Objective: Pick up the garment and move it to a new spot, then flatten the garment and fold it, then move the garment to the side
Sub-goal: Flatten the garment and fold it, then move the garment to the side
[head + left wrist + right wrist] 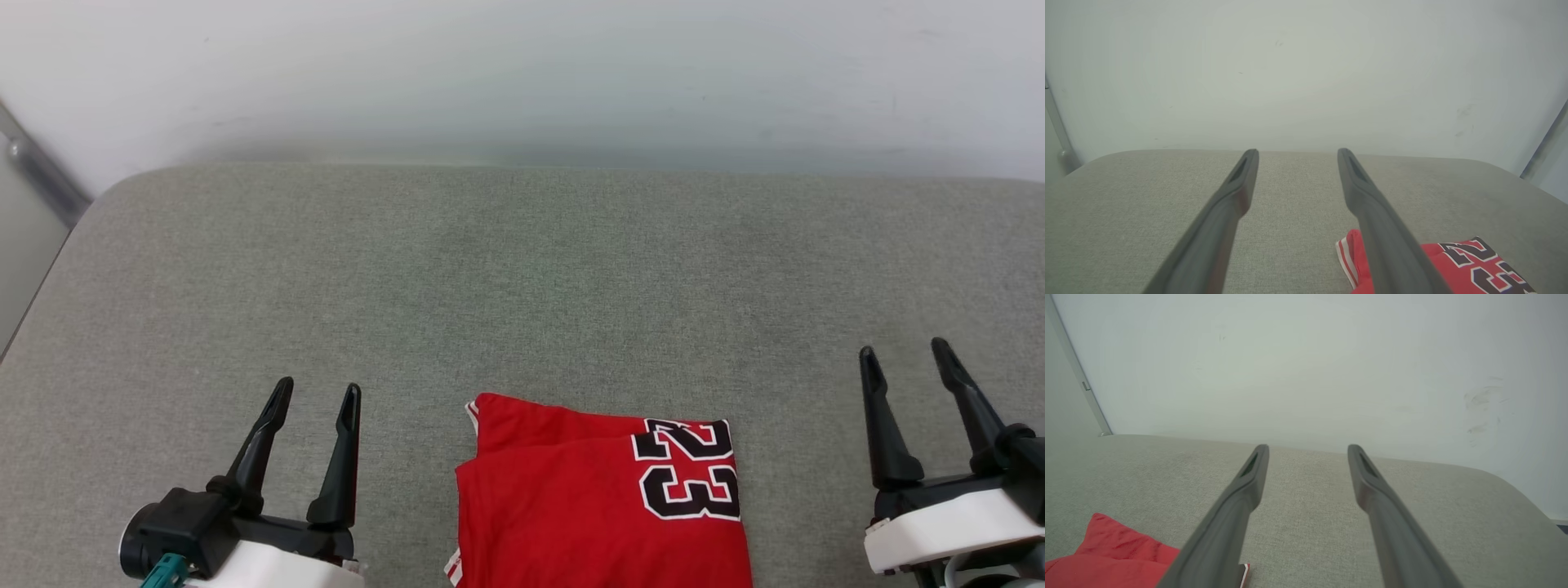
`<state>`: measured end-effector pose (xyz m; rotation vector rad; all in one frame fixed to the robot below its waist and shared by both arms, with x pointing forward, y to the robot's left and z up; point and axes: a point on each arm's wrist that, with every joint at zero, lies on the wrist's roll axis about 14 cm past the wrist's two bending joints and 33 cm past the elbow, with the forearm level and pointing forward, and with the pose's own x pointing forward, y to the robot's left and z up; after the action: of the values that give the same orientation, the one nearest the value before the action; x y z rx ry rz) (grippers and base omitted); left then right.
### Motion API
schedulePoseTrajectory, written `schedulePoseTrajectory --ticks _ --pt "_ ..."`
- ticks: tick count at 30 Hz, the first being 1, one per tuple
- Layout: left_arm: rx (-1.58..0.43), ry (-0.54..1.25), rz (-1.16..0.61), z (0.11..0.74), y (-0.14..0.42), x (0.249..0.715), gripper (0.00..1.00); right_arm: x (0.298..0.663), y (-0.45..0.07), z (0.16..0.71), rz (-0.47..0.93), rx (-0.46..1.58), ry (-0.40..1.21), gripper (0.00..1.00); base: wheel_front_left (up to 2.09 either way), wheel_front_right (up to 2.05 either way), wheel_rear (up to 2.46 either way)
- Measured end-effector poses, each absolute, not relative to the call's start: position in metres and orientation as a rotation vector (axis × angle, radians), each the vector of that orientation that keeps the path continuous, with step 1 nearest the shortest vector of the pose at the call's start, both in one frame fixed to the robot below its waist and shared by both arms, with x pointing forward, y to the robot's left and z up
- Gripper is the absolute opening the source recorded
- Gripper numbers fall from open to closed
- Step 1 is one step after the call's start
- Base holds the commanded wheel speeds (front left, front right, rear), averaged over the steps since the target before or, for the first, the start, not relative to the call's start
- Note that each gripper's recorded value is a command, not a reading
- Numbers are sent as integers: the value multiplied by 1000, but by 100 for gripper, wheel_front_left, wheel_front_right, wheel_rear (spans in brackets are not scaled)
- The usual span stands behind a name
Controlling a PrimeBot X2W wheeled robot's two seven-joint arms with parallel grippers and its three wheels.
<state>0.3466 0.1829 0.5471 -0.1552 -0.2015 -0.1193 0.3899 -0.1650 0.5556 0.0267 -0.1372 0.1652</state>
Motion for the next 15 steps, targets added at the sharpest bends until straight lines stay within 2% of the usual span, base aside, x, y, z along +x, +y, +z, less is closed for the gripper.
schedulePoseTrajectory --ticks 15 --pt "-163 -202 -113 547 182 348 100 390 -150 542 191 49 -99 100 0 0 0"
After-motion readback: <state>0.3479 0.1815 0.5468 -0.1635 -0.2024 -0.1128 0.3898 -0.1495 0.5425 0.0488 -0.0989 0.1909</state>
